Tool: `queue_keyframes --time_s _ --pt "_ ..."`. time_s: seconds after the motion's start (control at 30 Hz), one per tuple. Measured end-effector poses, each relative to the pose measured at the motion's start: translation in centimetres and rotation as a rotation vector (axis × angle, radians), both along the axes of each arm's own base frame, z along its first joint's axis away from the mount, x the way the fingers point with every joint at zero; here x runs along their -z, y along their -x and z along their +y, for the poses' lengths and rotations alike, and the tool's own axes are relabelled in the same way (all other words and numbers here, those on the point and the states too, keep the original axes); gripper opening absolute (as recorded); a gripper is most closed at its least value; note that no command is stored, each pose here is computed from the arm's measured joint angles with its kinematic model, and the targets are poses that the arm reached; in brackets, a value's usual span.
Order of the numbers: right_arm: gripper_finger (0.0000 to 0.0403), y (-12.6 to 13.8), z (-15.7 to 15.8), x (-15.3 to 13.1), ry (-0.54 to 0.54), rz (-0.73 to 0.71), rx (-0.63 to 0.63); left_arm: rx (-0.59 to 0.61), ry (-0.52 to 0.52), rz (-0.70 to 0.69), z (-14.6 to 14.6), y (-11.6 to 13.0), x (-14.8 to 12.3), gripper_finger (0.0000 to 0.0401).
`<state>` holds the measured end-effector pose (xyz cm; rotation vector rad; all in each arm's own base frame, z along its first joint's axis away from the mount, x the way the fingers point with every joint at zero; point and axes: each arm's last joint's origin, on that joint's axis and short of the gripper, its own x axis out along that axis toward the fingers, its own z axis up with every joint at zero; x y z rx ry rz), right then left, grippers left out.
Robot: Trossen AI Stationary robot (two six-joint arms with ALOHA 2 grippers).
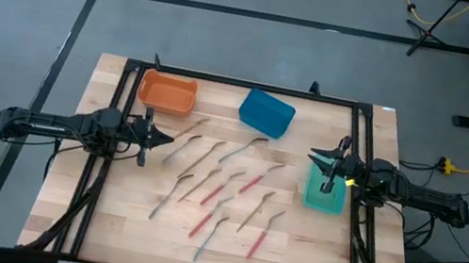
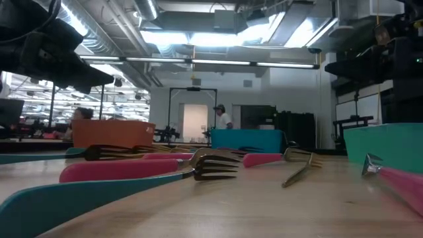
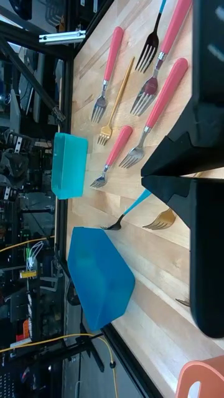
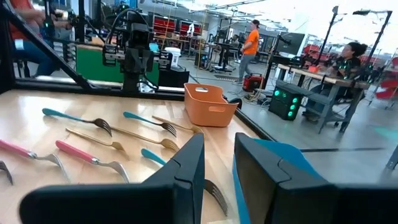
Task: Sort silverware by color (type)
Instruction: Put the pink fork into the green bin
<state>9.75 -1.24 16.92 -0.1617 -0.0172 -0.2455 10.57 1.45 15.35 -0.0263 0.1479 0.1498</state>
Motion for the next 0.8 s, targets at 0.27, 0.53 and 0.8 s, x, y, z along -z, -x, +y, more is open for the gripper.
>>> queue_keyframes --time_s 0.27,0.53,0.8 --pt "0.0083 0.0 0.1 0.0 -0.185 -0.047 -0.032 0.000 0.000 0.000 0.0 0.0 0.0 0.0000" --pt "0.0121 0.2 0.1 -1.6 -0.315 -0.246 -0.058 -0.001 0.000 0.000 0.0 0.0 0.0 0.0000" --pt "0.0191 0.8 0.4 -4.2 -0.306 -0.463 -0.190 -0.001 0.000 0.000 0.0 0.0 0.0 0.0000"
